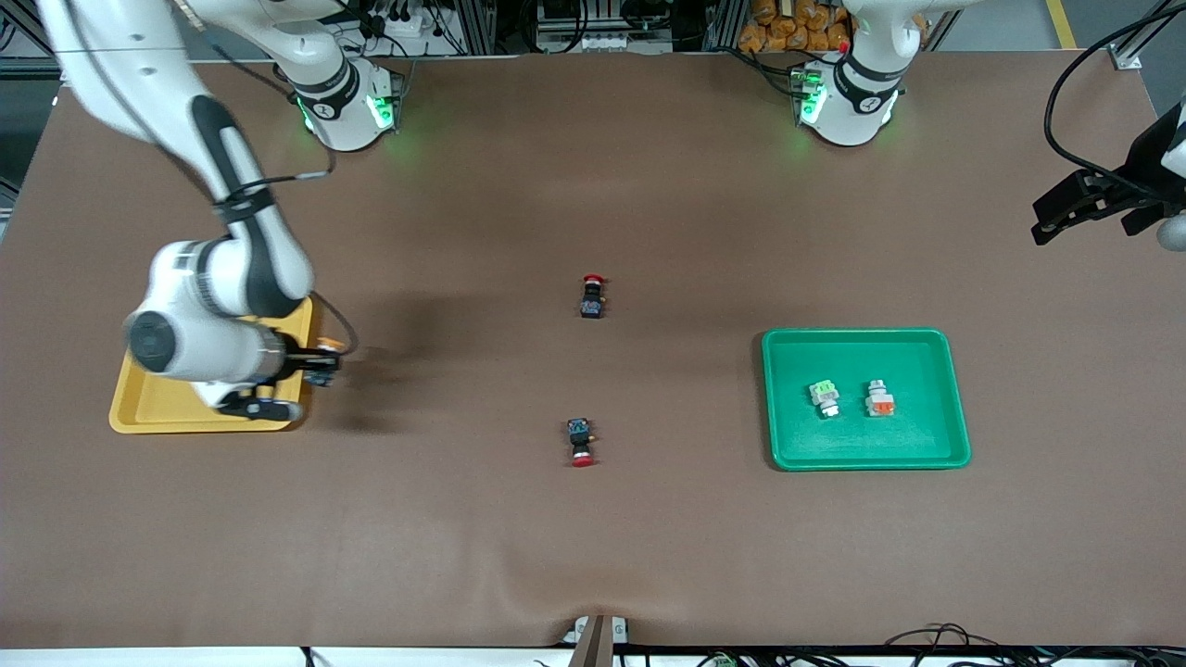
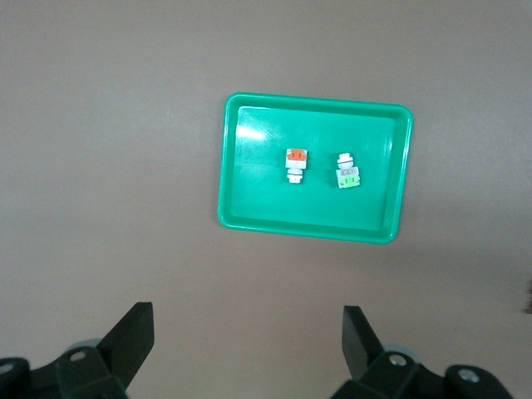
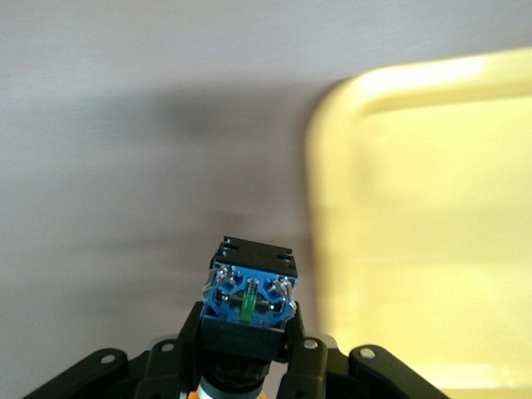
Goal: Place green and yellow buttons in trays
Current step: 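Carry the blue-based switch with the right gripper into the yellow tray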
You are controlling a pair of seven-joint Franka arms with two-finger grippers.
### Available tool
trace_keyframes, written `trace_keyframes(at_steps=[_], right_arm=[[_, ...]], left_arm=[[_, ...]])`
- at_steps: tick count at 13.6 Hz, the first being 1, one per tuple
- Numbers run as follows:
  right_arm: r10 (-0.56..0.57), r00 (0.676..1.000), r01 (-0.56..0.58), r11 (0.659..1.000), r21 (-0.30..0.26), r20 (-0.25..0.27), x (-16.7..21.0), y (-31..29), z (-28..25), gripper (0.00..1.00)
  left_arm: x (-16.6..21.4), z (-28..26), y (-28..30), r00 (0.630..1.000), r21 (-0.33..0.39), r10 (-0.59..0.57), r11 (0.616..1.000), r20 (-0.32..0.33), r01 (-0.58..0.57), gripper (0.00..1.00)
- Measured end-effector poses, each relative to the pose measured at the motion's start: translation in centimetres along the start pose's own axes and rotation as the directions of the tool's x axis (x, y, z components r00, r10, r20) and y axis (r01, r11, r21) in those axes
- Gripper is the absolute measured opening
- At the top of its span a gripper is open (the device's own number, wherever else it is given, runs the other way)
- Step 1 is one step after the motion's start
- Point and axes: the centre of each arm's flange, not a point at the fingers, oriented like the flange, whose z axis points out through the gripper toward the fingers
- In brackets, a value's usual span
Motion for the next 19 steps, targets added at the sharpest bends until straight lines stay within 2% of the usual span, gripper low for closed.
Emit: trace_keyframes(at_steps=[2,4,9,14,16,19], right_arm=[[-0.031,1.000,0.031,0.999,0.020,-0.003,-0.1,5.6,0.0,0.40],[-0.055,0.998,0.056,0.998,0.030,-0.003,-0.2,8.3,0.5,0.40],[-0.118,0.993,0.118,0.993,0.030,0.000,0.3,9.6,3.4,0.40],[-0.126,0.992,0.125,0.991,0.041,0.015,0.2,11.7,5.4,0.40],[-0.130,0.991,0.130,0.991,0.043,0.014,0.3,11.4,5.4,0.56],[-0.139,0.990,0.137,0.989,0.057,0.037,0.8,11.1,4.1,0.87]], left_arm=[[0.0,0.0,0.0,1.000,0.000,0.000,1.000,0.000,0.000,1.00],[0.0,0.0,0.0,1.000,0.000,0.000,1.000,0.000,0.000,1.00],[0.0,0.0,0.0,1.000,0.000,0.001,1.000,-0.003,-0.001,1.00],[0.1,-0.2,0.2,1.000,-0.002,0.003,1.000,-0.016,-0.003,1.00],[0.2,-0.2,0.2,1.000,-0.003,0.003,1.000,-0.019,-0.003,1.00],[0.2,-0.2,0.2,1.000,-0.003,0.004,1.000,-0.020,-0.004,1.00]])
